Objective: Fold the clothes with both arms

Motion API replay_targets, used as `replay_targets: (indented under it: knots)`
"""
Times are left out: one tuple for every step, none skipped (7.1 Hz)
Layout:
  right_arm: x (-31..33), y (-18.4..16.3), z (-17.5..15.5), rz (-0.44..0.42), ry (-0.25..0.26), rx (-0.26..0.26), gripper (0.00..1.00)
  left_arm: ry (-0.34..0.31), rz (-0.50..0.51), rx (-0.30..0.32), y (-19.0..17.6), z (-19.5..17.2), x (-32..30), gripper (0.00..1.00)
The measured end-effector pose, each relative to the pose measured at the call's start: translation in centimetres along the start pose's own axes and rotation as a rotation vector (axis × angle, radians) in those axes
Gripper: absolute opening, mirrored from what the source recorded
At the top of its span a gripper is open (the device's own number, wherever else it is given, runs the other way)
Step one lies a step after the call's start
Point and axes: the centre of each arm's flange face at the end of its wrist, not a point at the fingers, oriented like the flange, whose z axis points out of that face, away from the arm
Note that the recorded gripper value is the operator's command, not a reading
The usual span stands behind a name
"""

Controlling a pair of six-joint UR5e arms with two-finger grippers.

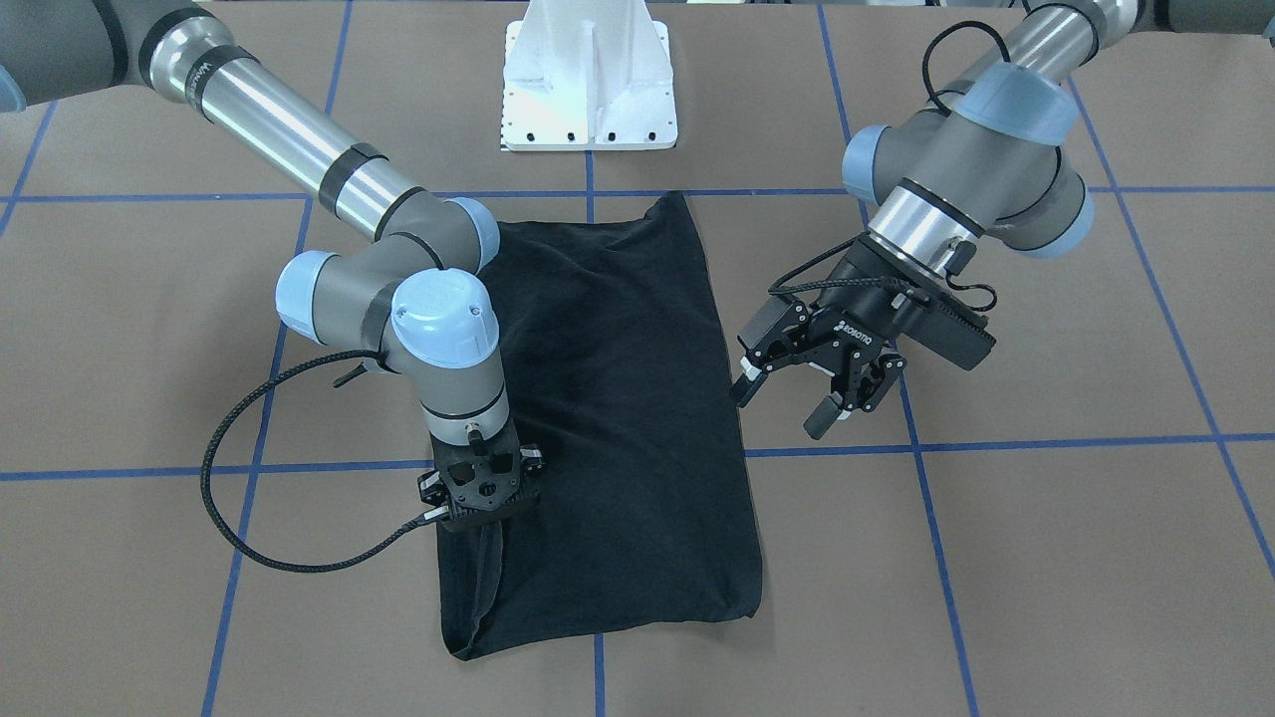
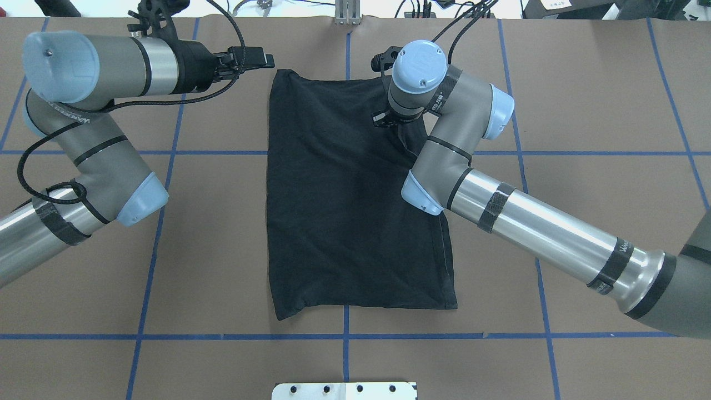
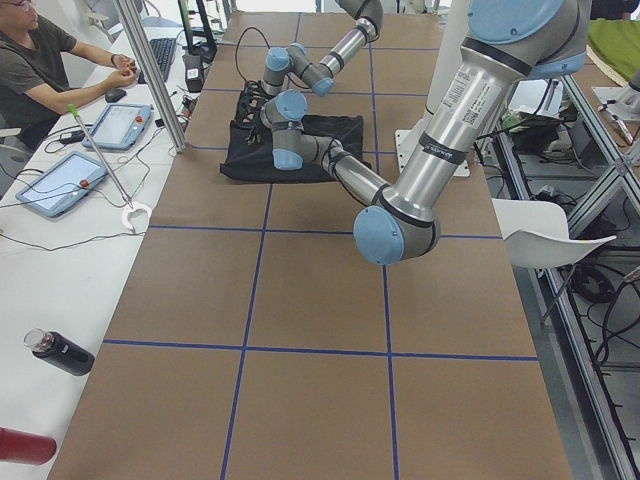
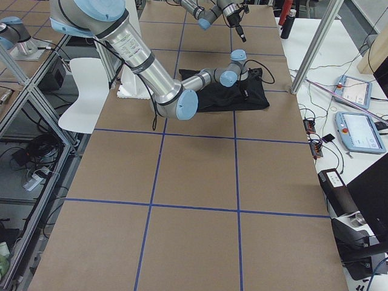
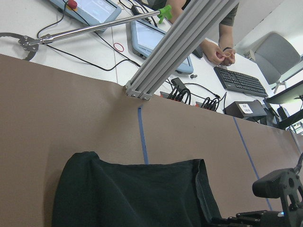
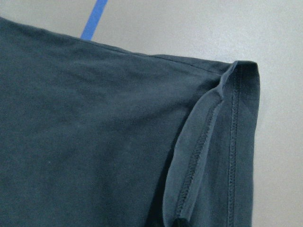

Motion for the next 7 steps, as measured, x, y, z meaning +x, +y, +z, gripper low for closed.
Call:
replay_targets:
  knots:
    - [0.4, -0.2, -0.1, -0.005, 0.002, 0.001, 0.14, 0.0, 0.0, 0.0, 0.0, 0.0, 0.0, 1.0]
    - [1.1, -0.6, -0.2, -0.014, 0.004, 0.003, 0.14, 0.001, 0.001, 0.001, 0.0, 0.0, 0.1, 1.0]
    - [2.4, -1.1, -0.5, -0.024, 0.001, -0.001, 0.14, 0.001, 0.001, 0.001, 0.0, 0.0, 0.1, 1.0]
    - [4.0, -1.3, -0.6, -0.035, -0.006, -0.011, 0.15, 0.0, 0.001, 0.001, 0.0, 0.0, 0.0, 1.0]
    - [5.6, -1.0, -0.4, -0.05, -0.006, -0.02, 0.39, 0.0, 0.0, 0.001, 0.0, 0.0, 0.0, 1.0]
    - [6.9, -0.6, -0.1, -0.066, -0.003, -0.024, 0.99, -0.001, 0.0, 0.001, 0.0, 0.1, 0.0, 1.0]
    - [7.6, -0.4, 0.0, -0.076, -0.004, -0.021, 1.0, -0.002, -0.001, 0.001, 0.0, 0.1, -0.1, 1.0]
